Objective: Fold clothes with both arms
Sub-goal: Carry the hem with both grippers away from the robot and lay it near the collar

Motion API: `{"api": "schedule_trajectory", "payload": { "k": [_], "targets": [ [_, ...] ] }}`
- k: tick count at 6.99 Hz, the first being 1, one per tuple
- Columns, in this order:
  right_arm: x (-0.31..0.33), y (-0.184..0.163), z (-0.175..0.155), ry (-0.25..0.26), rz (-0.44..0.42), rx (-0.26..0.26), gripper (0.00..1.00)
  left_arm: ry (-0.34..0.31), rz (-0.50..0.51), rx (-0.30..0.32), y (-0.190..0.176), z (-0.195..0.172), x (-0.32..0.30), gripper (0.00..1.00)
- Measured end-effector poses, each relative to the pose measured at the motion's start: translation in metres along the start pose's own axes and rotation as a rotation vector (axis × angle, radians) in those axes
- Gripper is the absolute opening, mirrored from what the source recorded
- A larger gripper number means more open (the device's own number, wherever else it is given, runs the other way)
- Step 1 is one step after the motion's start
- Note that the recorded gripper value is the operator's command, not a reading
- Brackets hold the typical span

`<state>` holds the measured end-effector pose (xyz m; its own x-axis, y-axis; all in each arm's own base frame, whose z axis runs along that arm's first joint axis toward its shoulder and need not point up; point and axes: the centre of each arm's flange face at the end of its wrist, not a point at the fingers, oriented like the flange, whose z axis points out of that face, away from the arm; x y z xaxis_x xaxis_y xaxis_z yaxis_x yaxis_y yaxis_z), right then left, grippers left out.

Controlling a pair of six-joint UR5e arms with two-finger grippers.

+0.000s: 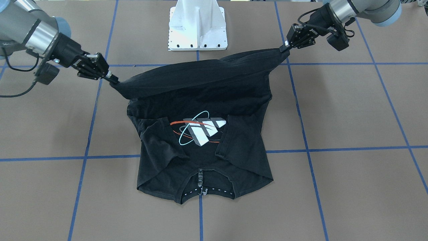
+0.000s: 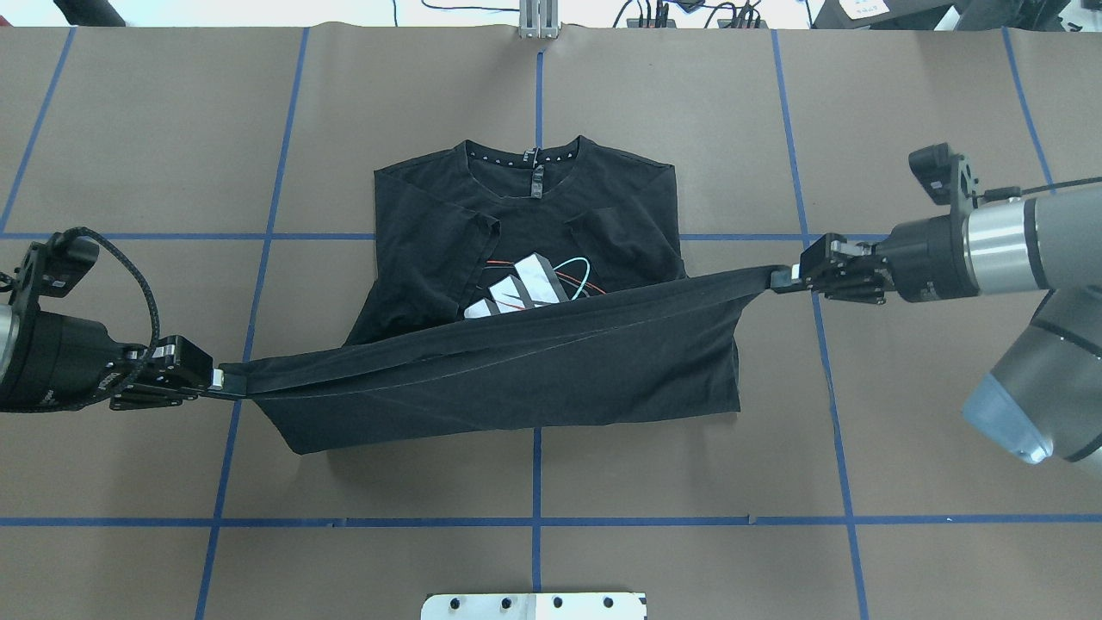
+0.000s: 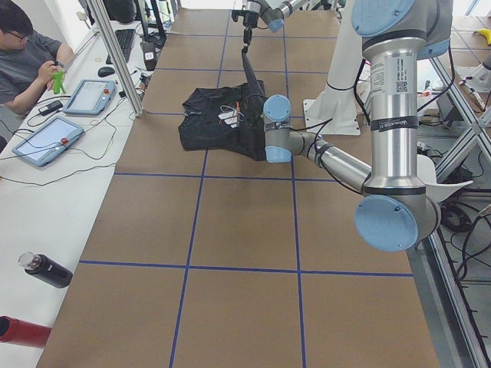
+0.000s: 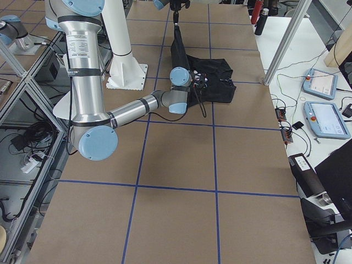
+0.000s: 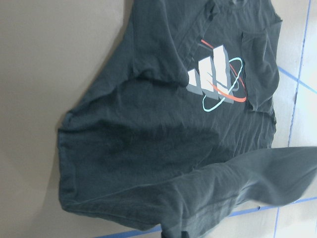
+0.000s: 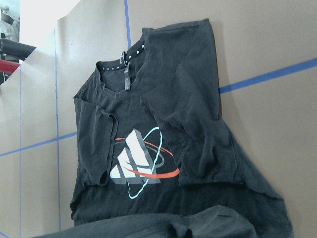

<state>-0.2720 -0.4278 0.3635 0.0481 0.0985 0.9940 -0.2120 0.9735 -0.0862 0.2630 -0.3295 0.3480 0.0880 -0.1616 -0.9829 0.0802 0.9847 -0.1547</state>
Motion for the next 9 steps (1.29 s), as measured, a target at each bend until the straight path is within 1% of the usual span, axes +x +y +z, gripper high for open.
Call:
{"api": "schedule_trajectory", "payload": {
  "k": [1,2,4,6,8,9],
  "targets": [
    [-0.003,-0.016,0.004,-0.001,-0.001,0.023,0.00,0.002,-0.003,0.019,-0.011,0.000,0.001,0.00],
    [-0.008,-0.028,0.012,-0.004,-0.003,0.035,0.00,0.004,-0.010,0.055,-0.029,-0.001,0.001,0.00],
    [-0.020,-0.045,0.025,-0.012,-0.008,0.058,0.00,0.006,-0.030,0.141,-0.088,0.003,0.006,0.00],
    [-0.024,-0.058,0.027,-0.014,-0.005,0.087,0.00,0.004,-0.045,0.214,-0.139,0.022,0.016,0.00],
    [-0.019,-0.079,0.037,0.005,0.010,0.113,0.00,-0.010,-0.062,0.279,-0.175,0.044,0.019,0.00],
    [-0.020,-0.089,0.046,0.011,0.015,0.122,0.00,-0.018,-0.073,0.299,-0.190,0.055,0.021,0.00]
  ]
}}
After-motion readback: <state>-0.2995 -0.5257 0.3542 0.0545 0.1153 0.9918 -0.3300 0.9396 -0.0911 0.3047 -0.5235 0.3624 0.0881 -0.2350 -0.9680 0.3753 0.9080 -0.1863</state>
